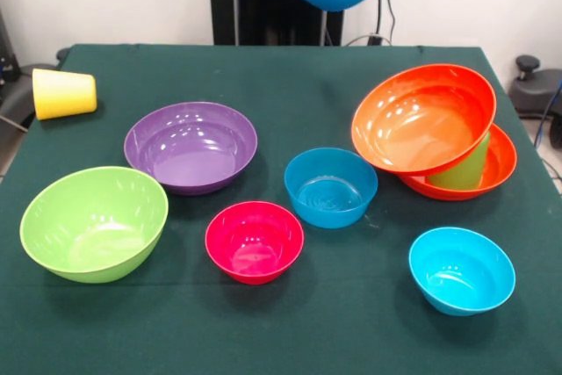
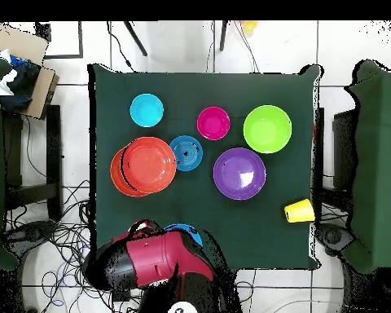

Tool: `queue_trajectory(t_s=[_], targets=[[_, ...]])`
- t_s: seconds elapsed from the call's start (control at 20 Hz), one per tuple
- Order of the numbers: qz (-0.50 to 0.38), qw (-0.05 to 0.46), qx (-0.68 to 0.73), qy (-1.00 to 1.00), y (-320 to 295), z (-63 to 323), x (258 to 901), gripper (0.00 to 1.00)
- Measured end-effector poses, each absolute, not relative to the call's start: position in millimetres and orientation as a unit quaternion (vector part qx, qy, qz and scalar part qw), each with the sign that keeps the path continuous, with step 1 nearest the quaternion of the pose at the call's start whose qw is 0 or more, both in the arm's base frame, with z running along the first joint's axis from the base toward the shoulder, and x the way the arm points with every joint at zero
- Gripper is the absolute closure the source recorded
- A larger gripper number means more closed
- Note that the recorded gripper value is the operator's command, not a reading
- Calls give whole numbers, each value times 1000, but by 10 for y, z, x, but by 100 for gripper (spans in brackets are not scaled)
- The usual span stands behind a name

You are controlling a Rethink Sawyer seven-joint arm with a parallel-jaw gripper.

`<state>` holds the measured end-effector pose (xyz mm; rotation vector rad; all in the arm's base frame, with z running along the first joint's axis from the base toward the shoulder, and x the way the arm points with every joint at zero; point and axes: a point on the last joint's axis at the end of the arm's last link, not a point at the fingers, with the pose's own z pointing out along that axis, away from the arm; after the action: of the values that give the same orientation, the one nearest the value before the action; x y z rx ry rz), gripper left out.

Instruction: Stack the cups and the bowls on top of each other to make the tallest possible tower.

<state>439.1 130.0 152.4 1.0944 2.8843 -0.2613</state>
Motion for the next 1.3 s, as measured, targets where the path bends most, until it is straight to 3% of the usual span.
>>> queue_trajectory(t_s=[1.3], targets=[[-71,18,350,934,2052,1868,4724,100]])
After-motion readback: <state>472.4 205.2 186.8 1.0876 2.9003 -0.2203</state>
